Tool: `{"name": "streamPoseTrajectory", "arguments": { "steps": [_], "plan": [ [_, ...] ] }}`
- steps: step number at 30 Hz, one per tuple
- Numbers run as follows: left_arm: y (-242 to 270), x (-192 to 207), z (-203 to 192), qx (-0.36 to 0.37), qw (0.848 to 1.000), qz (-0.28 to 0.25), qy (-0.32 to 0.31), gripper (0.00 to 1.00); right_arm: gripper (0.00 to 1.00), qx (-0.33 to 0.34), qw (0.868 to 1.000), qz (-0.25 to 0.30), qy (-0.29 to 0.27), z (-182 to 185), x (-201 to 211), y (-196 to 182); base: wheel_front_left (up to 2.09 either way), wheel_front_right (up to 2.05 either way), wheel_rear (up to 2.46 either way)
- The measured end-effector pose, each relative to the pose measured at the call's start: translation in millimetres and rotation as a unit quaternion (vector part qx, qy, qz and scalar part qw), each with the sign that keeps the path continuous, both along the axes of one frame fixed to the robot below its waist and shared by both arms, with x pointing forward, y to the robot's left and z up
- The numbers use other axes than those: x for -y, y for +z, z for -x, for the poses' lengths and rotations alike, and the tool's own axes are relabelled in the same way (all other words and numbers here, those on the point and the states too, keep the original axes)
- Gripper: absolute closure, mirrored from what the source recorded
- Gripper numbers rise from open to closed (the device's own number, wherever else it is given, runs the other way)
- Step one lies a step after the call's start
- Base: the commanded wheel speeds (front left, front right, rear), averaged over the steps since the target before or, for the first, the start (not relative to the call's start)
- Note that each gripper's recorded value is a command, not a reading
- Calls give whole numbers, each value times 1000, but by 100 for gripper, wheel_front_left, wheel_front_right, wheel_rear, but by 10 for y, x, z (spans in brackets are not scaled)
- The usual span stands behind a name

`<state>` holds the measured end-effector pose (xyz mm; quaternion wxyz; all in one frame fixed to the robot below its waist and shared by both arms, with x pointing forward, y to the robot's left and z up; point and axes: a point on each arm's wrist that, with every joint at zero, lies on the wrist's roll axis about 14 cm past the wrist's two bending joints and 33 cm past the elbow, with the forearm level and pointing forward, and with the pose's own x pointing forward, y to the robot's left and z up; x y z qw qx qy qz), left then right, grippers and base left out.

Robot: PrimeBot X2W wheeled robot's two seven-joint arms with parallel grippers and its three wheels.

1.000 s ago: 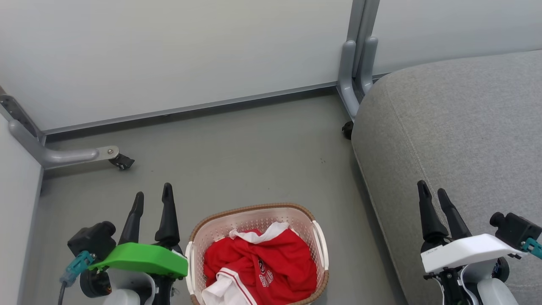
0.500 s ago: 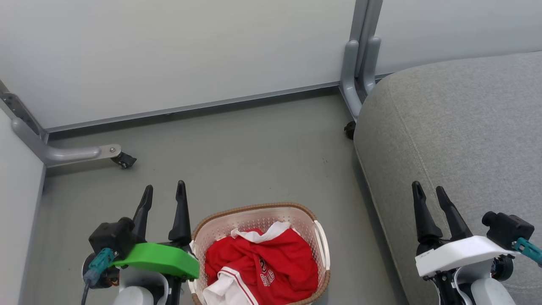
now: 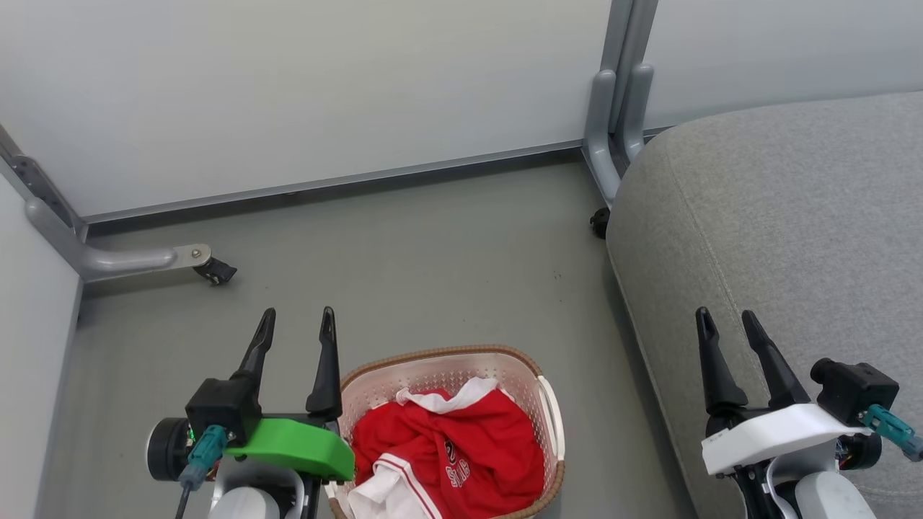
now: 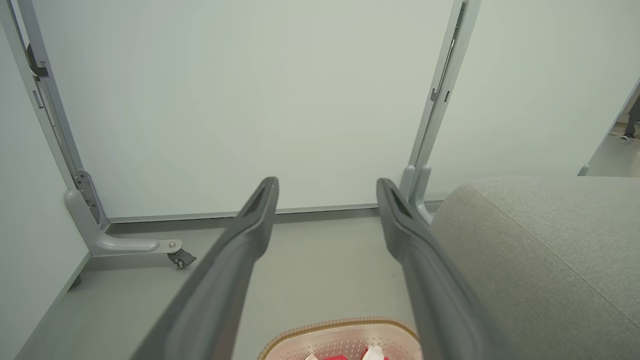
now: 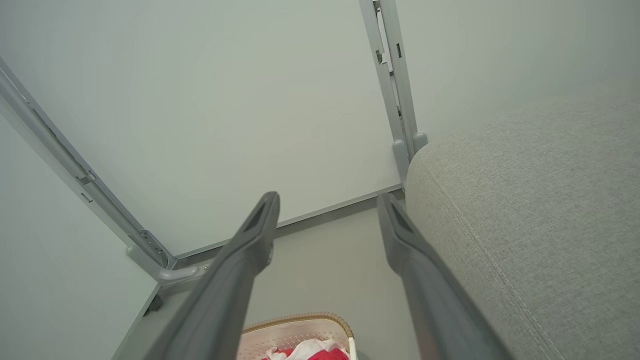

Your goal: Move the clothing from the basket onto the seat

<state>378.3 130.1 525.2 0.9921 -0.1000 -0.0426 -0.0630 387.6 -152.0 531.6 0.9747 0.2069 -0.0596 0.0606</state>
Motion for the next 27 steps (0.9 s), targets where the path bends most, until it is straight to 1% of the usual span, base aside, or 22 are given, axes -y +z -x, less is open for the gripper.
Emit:
{"name": "streamPoseTrajectory", "arguments": {
  "steps": [27],
  "plan": [
    [103, 116, 25, 46, 994, -97, -12, 0, 0, 18, 996, 90, 14, -13, -119, -26, 0, 0, 0]
  ]
}}
